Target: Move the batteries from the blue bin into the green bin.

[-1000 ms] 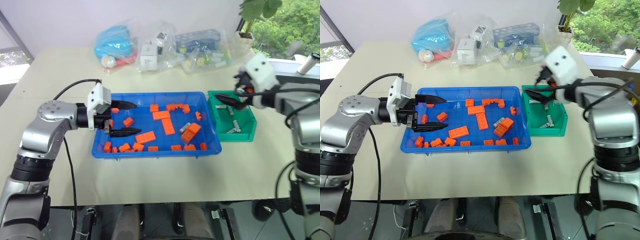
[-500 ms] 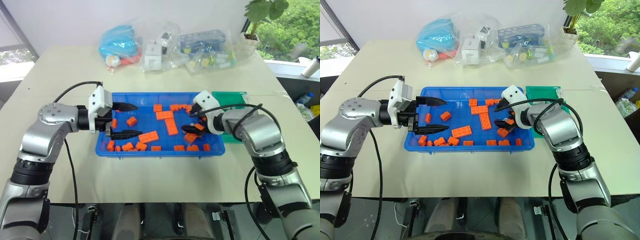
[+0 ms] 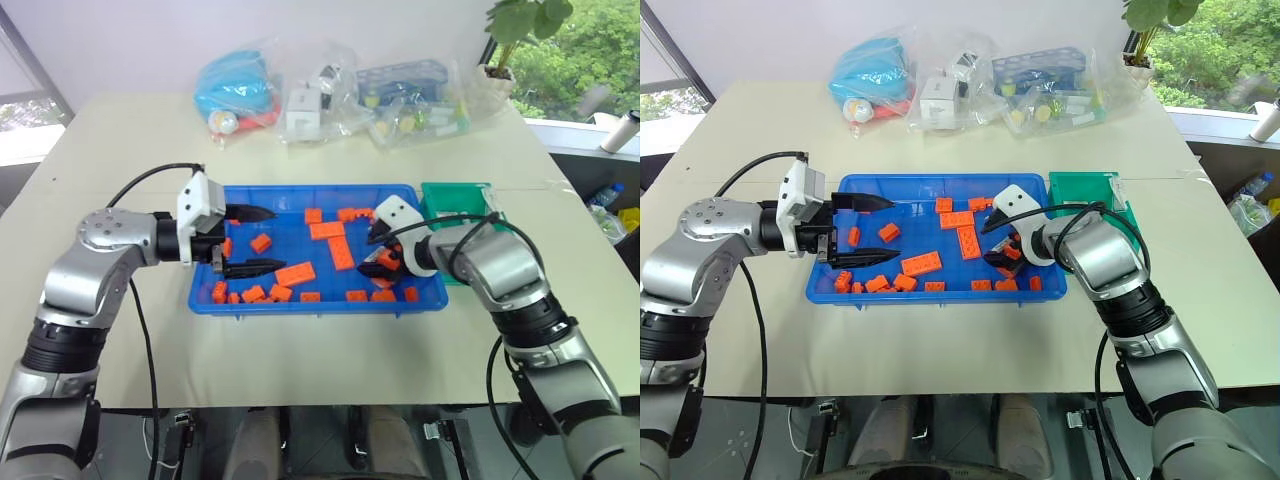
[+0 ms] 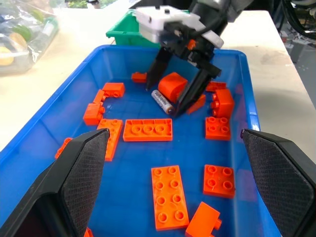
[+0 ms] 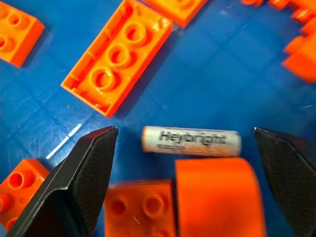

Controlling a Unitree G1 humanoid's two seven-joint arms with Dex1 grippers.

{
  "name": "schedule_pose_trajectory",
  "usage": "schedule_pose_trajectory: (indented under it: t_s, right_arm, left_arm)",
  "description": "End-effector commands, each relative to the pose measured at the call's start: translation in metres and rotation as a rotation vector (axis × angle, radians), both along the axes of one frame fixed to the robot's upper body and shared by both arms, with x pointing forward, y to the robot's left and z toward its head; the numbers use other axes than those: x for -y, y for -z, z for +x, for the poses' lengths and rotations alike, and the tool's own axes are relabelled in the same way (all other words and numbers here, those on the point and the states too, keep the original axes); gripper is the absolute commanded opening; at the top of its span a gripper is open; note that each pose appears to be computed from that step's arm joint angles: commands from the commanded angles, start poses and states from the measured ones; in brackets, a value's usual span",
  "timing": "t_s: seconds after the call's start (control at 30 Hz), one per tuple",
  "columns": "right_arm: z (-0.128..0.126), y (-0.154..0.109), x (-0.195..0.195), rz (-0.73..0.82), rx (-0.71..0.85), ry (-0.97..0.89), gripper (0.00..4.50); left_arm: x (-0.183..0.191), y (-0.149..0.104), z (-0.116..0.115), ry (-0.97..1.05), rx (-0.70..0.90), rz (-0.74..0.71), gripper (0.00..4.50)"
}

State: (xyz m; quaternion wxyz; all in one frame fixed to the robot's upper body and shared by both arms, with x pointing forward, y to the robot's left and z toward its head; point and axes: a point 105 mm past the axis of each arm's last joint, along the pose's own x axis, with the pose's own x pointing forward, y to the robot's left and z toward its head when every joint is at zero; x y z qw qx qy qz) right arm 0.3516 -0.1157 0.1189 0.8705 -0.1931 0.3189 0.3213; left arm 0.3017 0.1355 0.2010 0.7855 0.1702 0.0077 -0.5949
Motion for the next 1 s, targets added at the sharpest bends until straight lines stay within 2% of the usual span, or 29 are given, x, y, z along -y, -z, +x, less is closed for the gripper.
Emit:
schedule_pose_trajectory:
  t_s: [0.03,0.07,0.17,0.23,0.27,0.37,0.47,0.63,0.73,0.93,1.0]
  right_arm:
    - [0.006,0.0,0.001,-0.017,0.023,0.0,4.48]
    - [0.005,0.001,0.002,-0.018,0.022,0.0,4.48]
    - [0.005,0.002,0.002,-0.017,0.023,-0.006,3.66]
    - [0.005,0.002,0.0,-0.013,0.027,-0.01,2.63]
    - [0.005,0.0,-0.002,-0.002,0.027,-0.017,2.26]
    - [0.005,-0.006,-0.008,0.019,0.042,-0.031,2.23]
    - [0.009,-0.023,-0.01,0.069,0.084,-0.024,2.23]
    - [0.017,-0.083,-0.002,0.242,0.211,0.023,2.23]
    - [0.013,-0.108,0.013,0.314,0.242,0.056,2.23]
    - [0.005,-0.119,0.059,0.23,0.297,0.145,2.23]
    - [-0.002,-0.115,0.093,0.17,0.298,0.215,2.23]
  left_arm:
    - [0.0,-0.015,0.0,0.002,0.056,-0.019,4.5]
    - [-0.001,-0.015,0.0,0.001,0.057,-0.019,4.5]
    - [-0.001,-0.015,0.0,-0.001,0.057,-0.018,4.5]
    - [-0.002,-0.016,0.001,-0.002,0.058,-0.016,4.5]
    - [-0.002,-0.016,0.001,-0.002,0.059,-0.016,4.5]
    - [-0.002,-0.017,0.002,-0.002,0.061,-0.015,4.5]
    - [-0.002,-0.018,0.003,-0.001,0.063,-0.013,4.5]
    - [-0.002,-0.016,0.005,0.004,0.057,-0.012,4.5]
    - [0.0,-0.015,0.007,0.009,0.056,-0.014,4.5]
    - [0.002,-0.015,0.009,0.023,0.058,-0.021,4.5]
    - [0.004,-0.013,0.01,0.032,0.055,-0.018,4.5]
